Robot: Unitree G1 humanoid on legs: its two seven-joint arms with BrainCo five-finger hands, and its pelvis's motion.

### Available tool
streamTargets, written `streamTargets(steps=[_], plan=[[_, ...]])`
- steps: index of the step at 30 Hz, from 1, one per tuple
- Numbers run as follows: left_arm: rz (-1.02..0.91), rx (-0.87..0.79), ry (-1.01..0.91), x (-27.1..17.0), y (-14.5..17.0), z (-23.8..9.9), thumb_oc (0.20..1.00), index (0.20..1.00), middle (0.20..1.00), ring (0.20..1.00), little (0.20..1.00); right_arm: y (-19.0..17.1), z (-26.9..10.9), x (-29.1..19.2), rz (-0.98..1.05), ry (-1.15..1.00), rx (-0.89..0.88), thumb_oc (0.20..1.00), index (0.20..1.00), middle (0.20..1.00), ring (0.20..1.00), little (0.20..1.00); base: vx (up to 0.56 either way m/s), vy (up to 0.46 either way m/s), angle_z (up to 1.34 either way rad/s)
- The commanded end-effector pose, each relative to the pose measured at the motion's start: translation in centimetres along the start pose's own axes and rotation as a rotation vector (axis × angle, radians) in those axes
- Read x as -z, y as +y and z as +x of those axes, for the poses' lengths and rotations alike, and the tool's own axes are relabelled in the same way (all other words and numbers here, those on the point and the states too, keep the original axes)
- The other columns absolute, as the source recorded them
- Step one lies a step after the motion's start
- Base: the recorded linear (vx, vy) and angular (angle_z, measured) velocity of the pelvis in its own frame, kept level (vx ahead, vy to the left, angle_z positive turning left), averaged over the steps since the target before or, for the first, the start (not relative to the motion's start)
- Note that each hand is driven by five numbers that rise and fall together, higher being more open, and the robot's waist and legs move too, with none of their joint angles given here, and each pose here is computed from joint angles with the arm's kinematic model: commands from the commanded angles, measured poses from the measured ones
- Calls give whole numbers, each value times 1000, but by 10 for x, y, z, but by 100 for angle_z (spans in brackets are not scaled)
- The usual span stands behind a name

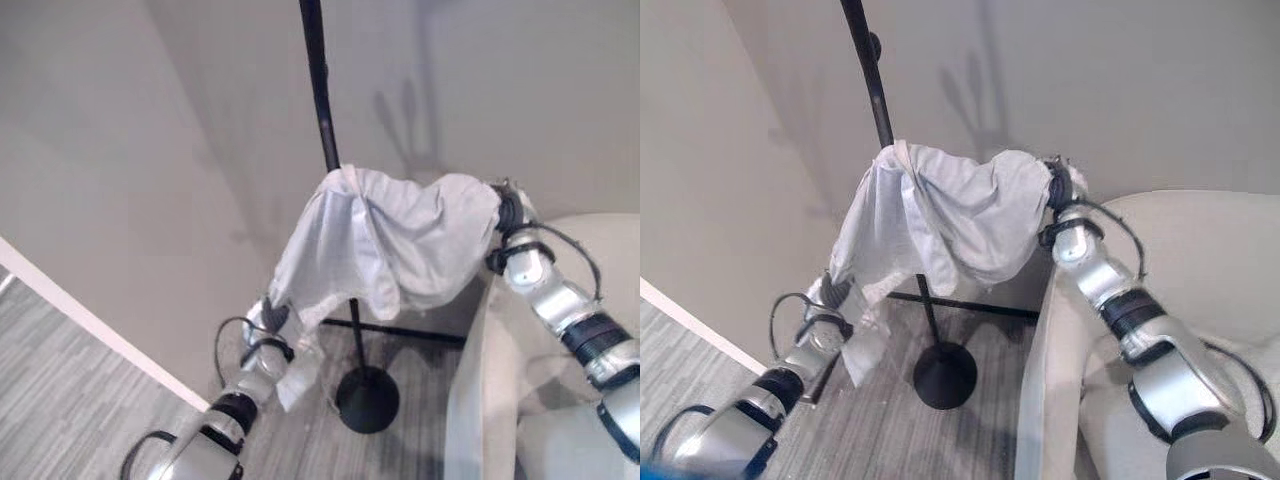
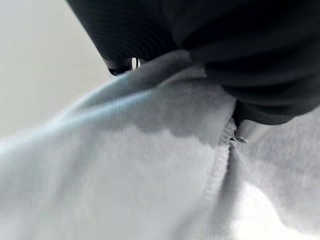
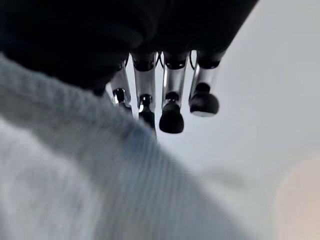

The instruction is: Hang the clothes on the sofa on the clothes rack.

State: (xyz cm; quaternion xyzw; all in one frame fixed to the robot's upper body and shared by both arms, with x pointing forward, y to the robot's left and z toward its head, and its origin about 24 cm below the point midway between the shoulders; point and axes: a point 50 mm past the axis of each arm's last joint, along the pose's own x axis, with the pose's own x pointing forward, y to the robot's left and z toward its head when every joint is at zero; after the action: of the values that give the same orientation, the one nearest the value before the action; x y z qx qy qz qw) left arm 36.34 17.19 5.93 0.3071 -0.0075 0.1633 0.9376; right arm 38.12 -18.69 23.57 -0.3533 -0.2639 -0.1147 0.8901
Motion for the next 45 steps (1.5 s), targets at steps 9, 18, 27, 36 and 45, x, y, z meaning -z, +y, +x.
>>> streamTargets(steps=[9, 18, 27, 36, 45], plan=[[-440, 178, -157, -71, -48, -35, 1000, 1000, 1000, 1000, 1000, 73, -33, -31, 328, -23, -134, 940, 940, 940, 940, 940, -1, 1, 0], [-601, 285, -132, -80, -56, -47, 1000, 1000, 1000, 1000, 1000, 89, -43, -21, 383, 76, -234, 1000, 1000, 1000, 1000, 1000, -3, 4, -1], [-549, 193, -73, -47, -36, -41, 1000, 1000, 1000, 1000, 1000, 63, -52, 2, 186, 59, -194, 1000, 1000, 1000, 1000, 1000, 4, -4, -1], [-470, 80, 14, 13, 10, -42, 1000, 1000, 1000, 1000, 1000, 11, -72, 28, -196, -12, -221, 1000, 1000, 1000, 1000, 1000, 0, 3, -2], [-462, -117, 160, 61, 46, -47, 1000, 1000, 1000, 1000, 1000, -25, -107, 53, -369, 24, -232, 1000, 1000, 1000, 1000, 1000, 6, 2, -9]])
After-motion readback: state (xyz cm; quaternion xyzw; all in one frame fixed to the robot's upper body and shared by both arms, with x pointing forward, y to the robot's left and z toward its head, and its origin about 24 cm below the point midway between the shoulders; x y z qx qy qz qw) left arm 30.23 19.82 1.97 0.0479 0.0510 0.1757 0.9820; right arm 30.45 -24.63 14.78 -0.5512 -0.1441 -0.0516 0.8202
